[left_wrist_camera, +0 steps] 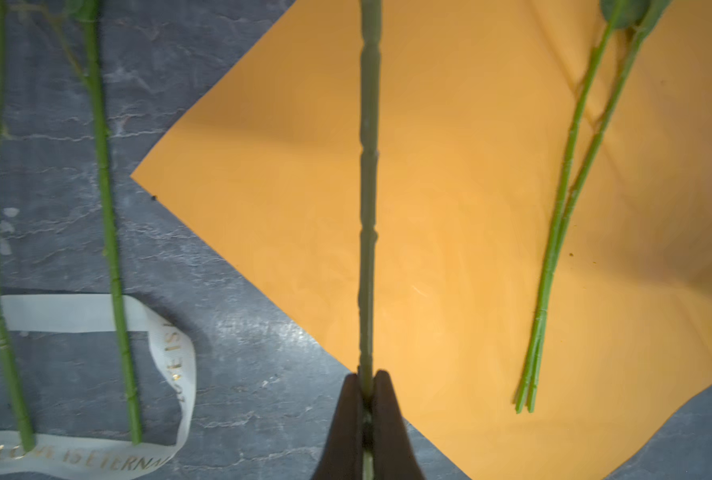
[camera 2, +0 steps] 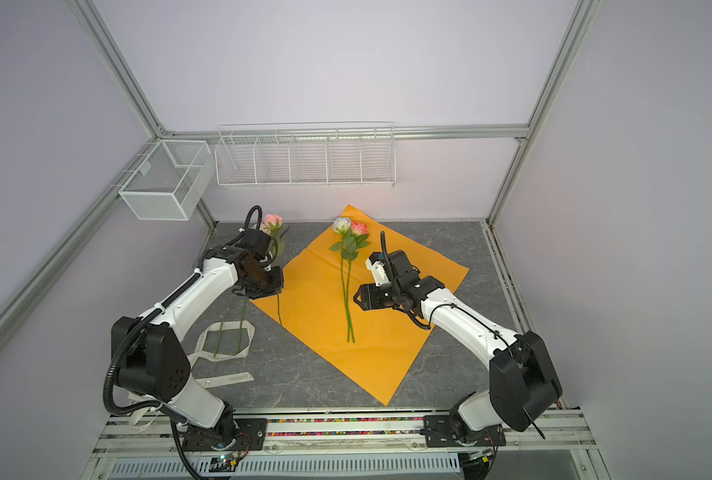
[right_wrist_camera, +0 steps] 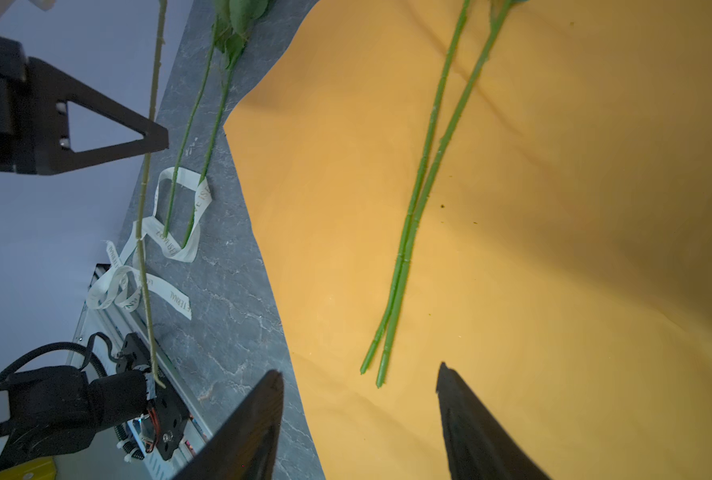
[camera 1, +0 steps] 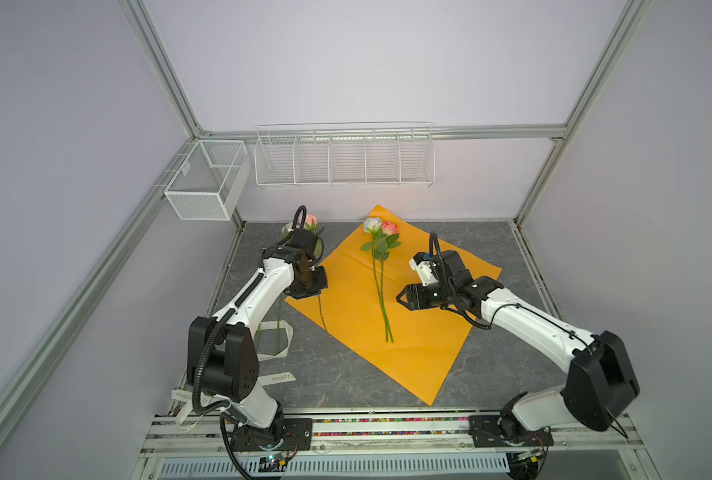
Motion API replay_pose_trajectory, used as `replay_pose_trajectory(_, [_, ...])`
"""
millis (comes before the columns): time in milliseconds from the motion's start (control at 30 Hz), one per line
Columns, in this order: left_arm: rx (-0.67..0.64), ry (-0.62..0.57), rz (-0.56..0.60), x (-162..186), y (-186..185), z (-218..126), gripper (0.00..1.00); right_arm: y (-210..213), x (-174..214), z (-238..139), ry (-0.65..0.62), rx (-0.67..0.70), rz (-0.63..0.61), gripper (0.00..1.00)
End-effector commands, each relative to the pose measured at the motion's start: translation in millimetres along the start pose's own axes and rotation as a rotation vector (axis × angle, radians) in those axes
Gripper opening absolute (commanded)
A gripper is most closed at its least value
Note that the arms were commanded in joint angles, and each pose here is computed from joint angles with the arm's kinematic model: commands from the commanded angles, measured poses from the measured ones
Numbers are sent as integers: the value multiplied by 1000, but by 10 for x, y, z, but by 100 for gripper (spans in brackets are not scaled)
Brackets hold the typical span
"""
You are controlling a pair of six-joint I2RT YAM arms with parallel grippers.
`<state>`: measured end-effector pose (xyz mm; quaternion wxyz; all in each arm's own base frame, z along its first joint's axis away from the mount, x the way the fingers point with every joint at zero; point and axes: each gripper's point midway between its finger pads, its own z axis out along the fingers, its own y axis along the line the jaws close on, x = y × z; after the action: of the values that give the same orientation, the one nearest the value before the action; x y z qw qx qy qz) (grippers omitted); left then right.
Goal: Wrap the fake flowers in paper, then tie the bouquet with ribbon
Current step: 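Carry the pink rose with the left gripper onto the sheet and release it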
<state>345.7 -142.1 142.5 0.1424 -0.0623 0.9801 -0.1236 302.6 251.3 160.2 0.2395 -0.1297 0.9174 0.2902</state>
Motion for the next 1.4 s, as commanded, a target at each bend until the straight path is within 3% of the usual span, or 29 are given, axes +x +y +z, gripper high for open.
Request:
replay_pose_trajectory(0, [154, -37, 12, -97, -582, -4, 0, -273, 58, -154, -15, 86, 20, 63])
replay_pose_trajectory(233, [307, 32, 143, 27, -1844, 462, 0, -816, 121, -397, -38, 206, 156, 62])
replay_pose_trajectory(400, [318, 60, 181, -21, -2295, 809, 0, -946, 181, -502, -40, 223, 186, 62])
replay_pose_trajectory(567, [289, 67, 159, -87, -2439, 1114, 0, -1000, 219, -537, -35, 231, 189, 62])
replay_pose_trajectory(800, [206, 45, 127, -159, -2348, 1442, 1, -1032, 241, -484, -16, 219, 197, 62])
replay_pose_trajectory(1067, [158, 108, 144, -28, -2238, 1750, 6, -1017, 249, -456, -2, 204, 200, 63])
replay_pose_trajectory(1233, [154, 98, 163, -52, -2248, 1657, 22, -986, 236, -434, 0, 182, 205, 63])
replay_pose_trajectory(1367, [179, 41, 184, -166, -2313, 1275, 39, -859, 179, -407, -6, 107, 201, 64])
